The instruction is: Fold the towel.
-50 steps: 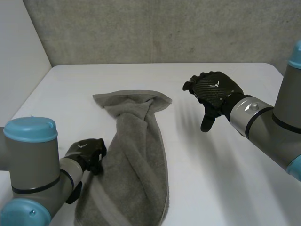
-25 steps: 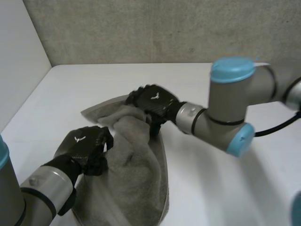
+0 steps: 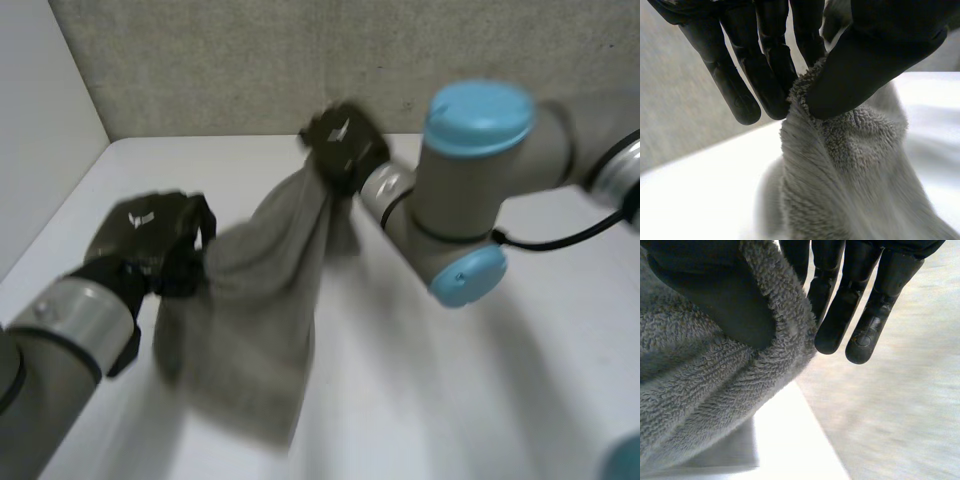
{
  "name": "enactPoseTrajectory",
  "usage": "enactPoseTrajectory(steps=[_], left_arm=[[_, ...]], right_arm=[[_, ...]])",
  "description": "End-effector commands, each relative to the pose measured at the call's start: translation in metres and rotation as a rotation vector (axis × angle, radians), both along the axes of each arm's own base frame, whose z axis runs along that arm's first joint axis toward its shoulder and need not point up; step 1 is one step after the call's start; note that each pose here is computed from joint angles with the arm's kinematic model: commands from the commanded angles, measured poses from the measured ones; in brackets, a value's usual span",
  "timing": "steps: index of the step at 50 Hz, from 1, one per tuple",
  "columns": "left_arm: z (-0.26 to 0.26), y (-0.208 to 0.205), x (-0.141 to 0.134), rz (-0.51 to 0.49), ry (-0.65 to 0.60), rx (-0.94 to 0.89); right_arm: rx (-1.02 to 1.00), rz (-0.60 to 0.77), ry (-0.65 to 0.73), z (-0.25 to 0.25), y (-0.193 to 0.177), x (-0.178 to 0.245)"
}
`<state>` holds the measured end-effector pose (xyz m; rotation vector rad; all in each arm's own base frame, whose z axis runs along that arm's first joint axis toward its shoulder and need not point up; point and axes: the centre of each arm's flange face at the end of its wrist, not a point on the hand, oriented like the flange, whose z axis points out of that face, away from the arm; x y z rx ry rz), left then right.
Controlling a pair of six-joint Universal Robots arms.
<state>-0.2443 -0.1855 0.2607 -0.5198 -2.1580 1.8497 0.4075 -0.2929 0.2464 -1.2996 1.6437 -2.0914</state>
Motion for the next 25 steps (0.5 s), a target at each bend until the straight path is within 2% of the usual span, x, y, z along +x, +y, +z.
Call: enactPoseTrajectory(steps=[1,2,4,5,7,10,12,16,18,19,20,21,23,25], left_arm=[[0.019,-0.039,-0.017,0.007,-0.049,-0.153],[0.019,-0.039,-0.017,0.007,-0.049,-0.153],[0.012,-0.048,-0.023,0.001,-0.058,-0.146],[0.012,-0.048,-0.024,0.001,-0.058,-0.146],[0.000,-0.048,-0.032,-0.025,-0.078,-0.118],[-0.009,-0.045,-0.037,-0.043,-0.090,-0.096],[-0.026,-0.037,-0.046,-0.083,-0.116,-0.055],[-0.042,-0.031,-0.048,-0.100,-0.152,-0.014],[-0.049,-0.027,-0.048,-0.107,-0.171,0.003],[-0.055,-0.024,-0.046,-0.112,-0.190,0.017],[-0.059,-0.021,-0.044,-0.116,-0.208,0.027],[-0.059,-0.021,-0.044,-0.116,-0.208,0.027],[-0.065,-0.014,-0.040,-0.128,-0.248,0.039],[-0.065,-0.012,-0.039,-0.132,-0.265,0.036]], right_arm=[[-0.069,-0.244,0.031,0.053,0.018,-0.067],[-0.069,-0.245,0.032,0.053,0.018,-0.068],[0.003,-0.236,0.238,0.024,0.045,-0.087],[0.003,-0.236,0.240,0.024,0.045,-0.087],[0.155,-0.198,0.442,-0.013,0.072,-0.105],[0.241,-0.174,0.503,-0.027,0.086,-0.111],[0.379,-0.111,0.587,-0.043,0.118,-0.116],[0.458,-0.053,0.595,-0.042,0.135,-0.113],[0.450,-0.041,0.511,-0.030,0.129,-0.105],[0.450,-0.041,0.511,-0.030,0.128,-0.105],[0.436,-0.064,0.444,-0.021,0.115,-0.104],[0.436,-0.064,0.443,-0.021,0.115,-0.104],[0.433,-0.154,0.315,-0.006,0.081,-0.112],[0.425,-0.192,0.260,0.001,0.067,-0.116]])
